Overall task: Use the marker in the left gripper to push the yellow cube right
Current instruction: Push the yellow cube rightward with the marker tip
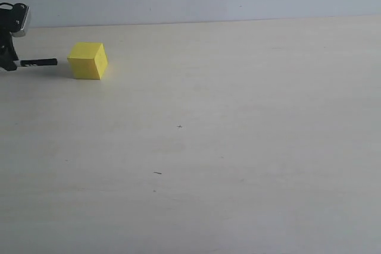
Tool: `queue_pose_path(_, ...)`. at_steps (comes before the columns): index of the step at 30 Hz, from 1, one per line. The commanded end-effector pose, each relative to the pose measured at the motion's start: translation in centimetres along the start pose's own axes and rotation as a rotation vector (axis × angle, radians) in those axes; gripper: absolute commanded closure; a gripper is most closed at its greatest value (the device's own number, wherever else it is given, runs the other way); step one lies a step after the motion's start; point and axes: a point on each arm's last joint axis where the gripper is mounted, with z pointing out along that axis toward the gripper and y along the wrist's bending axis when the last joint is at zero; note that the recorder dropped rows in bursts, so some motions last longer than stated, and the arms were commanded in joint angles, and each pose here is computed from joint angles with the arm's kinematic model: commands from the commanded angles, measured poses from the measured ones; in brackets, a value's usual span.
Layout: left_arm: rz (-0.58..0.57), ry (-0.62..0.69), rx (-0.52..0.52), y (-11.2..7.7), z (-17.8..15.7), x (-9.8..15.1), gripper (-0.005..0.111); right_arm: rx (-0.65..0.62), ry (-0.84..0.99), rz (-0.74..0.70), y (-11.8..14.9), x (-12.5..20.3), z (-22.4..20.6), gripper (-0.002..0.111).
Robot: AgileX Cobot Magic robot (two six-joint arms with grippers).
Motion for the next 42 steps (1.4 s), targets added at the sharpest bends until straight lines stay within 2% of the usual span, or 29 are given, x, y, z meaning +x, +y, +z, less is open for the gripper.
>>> queue_pose_path(1,0.022,-0.022,-0.006,0.2,0.2,-1.4,0.107,-0.001,-0.007,-0.004,0.0,0.1,0.0,0.108)
queue_pose_path(6,0.033,-0.043,-0.001,0.4,0.5,-3.9,0.107,-0.001,-0.007,-0.004,0.0,0.1,0.0,0.108)
queue_pose_path(11,0.082,-0.114,0.000,0.4,0.8,-8.4,0.107,-0.001,-0.007,-0.004,0.0,0.1,0.0,0.108)
queue_pose_path(15,0.083,-0.132,-0.029,0.6,1.1,-9.3,0.107,-0.001,-0.007,-0.004,0.0,0.1,0.0,0.108)
queue_pose_path(18,0.024,-0.109,-0.019,0.6,1.1,-7.8,0.107,-0.001,-0.007,-0.004,0.0,0.1,0.0,0.108)
queue_pose_path(25,-0.083,-0.055,0.011,0.2,0.6,-2.6,0.107,-0.001,-0.007,-0.004,0.0,0.1,0.0,0.108)
queue_pose_path(31,-0.107,-0.050,0.009,0.1,0.5,-1.4,0.107,-0.001,-0.007,-0.004,0.0,0.1,0.0,0.108)
queue_pose_path(37,-0.073,-0.084,-0.010,0.5,0.7,-4.0,0.107,-0.001,-0.007,-0.004,0.0,0.1,0.0,0.108)
queue_pose_path(42,0.024,-0.095,-0.008,0.5,1.2,-8.9,0.107,-0.001,-0.007,-0.004,0.0,0.1,0.0,0.108)
